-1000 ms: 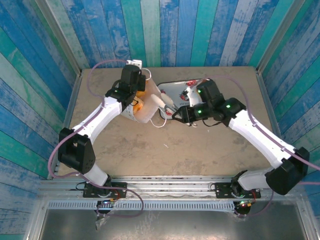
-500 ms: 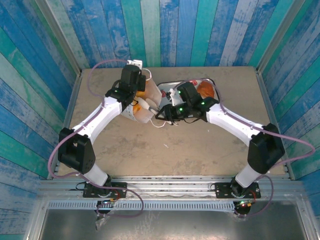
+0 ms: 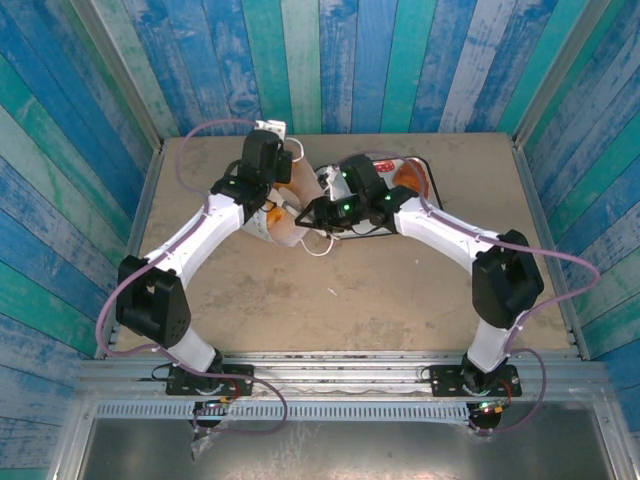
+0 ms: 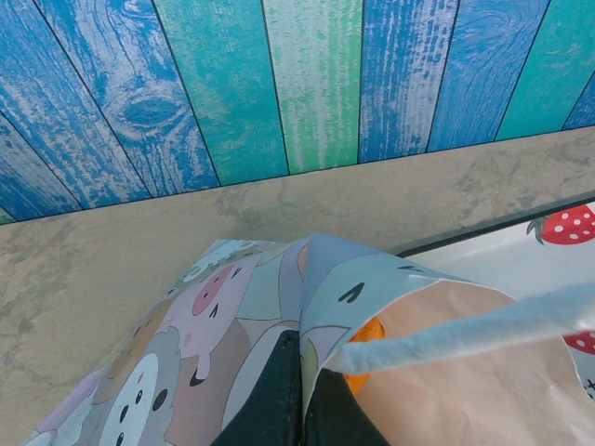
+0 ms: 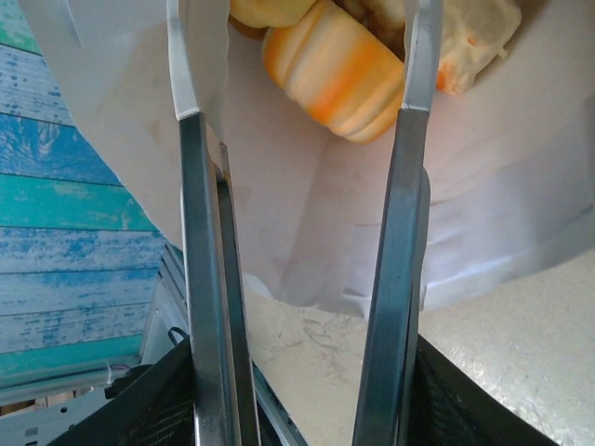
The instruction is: Take the fake bread out of the paper bag
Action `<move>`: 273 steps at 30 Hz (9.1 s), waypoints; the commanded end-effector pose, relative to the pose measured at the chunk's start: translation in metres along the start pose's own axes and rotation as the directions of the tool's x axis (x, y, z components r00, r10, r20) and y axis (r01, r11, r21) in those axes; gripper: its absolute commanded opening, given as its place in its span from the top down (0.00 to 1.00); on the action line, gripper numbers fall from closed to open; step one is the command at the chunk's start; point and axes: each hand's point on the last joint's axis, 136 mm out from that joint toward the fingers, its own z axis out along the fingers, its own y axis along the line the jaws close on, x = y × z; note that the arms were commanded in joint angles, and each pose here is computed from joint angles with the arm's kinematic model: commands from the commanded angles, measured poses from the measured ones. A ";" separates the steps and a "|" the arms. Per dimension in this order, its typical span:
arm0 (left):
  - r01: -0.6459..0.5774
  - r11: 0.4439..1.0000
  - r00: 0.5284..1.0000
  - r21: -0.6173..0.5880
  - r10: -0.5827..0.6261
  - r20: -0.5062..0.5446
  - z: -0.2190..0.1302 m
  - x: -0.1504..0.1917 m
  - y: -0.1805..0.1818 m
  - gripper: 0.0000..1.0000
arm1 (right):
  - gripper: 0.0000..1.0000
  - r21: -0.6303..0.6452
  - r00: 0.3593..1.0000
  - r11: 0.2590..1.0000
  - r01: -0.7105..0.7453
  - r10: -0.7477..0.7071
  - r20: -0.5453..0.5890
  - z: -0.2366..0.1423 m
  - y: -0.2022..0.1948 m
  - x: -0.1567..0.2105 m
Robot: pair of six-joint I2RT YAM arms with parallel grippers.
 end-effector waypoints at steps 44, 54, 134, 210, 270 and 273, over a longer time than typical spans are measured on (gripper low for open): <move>0.024 0.999 0.997 0.036 -0.026 0.073 -0.011 -0.021 -0.004 1.00 | 0.64 -0.134 1.000 0.991 0.006 -0.003 0.022 0.017 0.029 -0.021; 0.054 0.998 0.996 -0.041 -0.051 0.076 -0.012 -0.025 0.010 1.00 | 0.82 -0.084 0.999 0.996 0.026 -0.022 0.048 0.002 0.026 -0.014; 0.233 0.972 0.970 -0.038 -0.230 0.072 -0.015 -0.034 0.050 1.00 | 0.89 0.023 0.941 0.999 -0.045 0.035 0.337 -0.189 -0.021 0.026; 0.245 0.969 0.966 0.037 -0.247 0.077 -0.020 -0.035 0.038 1.00 | 0.56 0.261 0.840 0.835 -0.484 0.360 0.407 -0.248 -0.231 0.084; 0.156 0.981 0.984 0.119 -0.165 0.072 -0.036 -0.025 0.026 1.00 | 0.58 0.305 0.916 0.865 0.399 -0.389 -0.093 -0.069 0.020 0.037; 0.155 0.980 0.984 0.124 -0.165 0.072 -0.036 -0.024 0.025 1.00 | 0.58 0.341 0.909 0.843 0.416 -0.400 -0.119 -0.059 0.016 0.032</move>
